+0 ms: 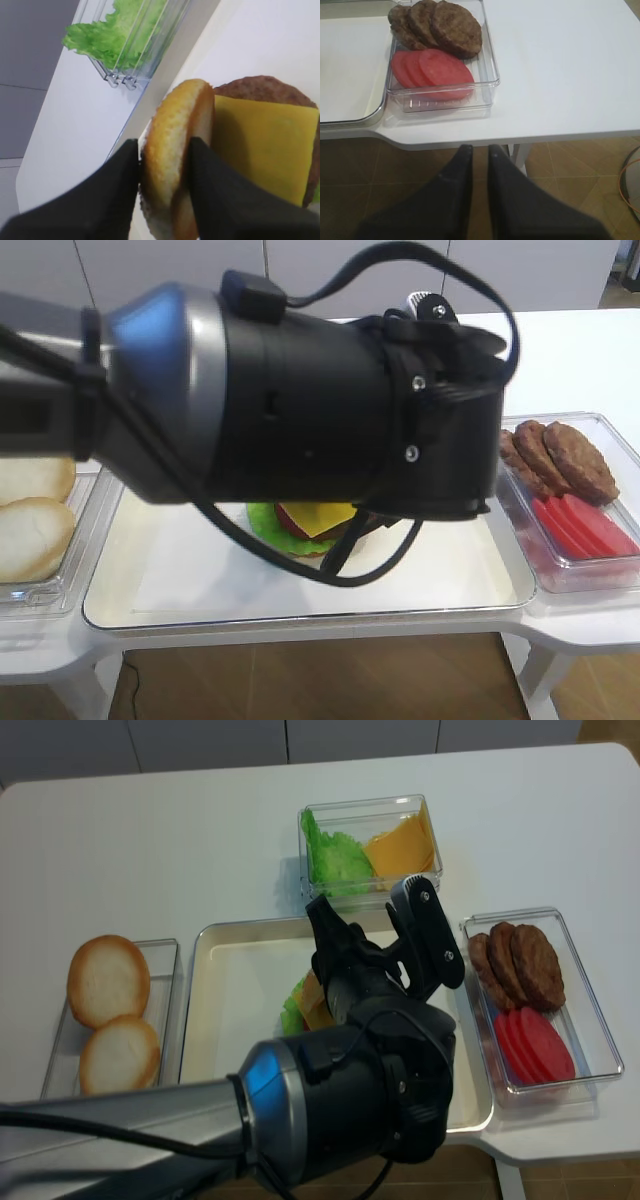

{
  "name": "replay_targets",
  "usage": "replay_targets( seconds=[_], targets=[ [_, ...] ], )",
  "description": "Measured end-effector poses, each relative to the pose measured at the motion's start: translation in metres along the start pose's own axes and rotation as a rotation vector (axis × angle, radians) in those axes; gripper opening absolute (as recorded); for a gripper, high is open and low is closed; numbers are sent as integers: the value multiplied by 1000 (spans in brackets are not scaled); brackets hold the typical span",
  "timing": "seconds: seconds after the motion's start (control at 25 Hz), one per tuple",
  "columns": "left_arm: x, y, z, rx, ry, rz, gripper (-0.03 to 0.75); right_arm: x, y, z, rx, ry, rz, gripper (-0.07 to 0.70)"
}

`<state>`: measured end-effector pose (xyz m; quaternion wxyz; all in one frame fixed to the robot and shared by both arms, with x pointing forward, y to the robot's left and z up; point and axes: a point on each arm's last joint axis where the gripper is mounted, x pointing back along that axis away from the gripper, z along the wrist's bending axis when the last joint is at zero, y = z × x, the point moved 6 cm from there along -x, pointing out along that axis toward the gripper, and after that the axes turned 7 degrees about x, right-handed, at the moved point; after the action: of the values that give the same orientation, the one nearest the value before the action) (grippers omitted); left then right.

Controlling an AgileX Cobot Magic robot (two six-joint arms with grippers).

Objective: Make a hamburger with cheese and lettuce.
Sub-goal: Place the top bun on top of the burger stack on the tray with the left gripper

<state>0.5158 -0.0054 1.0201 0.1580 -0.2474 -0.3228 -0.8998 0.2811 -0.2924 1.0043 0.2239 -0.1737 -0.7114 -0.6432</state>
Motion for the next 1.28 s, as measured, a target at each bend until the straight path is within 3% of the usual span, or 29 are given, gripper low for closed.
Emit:
replay_targets(
  seconds=[0.68,1.0,1.28],
  targets=[
    [0,-4,-4,19,-27,30,237,0,0,0,0,0,0,83],
    [0,-6,-8,32,-52,45,305,0,0,0,0,0,0,83],
    [1,-7,-9,37,-58,51,315,0,0,0,0,0,0,83]
  ],
)
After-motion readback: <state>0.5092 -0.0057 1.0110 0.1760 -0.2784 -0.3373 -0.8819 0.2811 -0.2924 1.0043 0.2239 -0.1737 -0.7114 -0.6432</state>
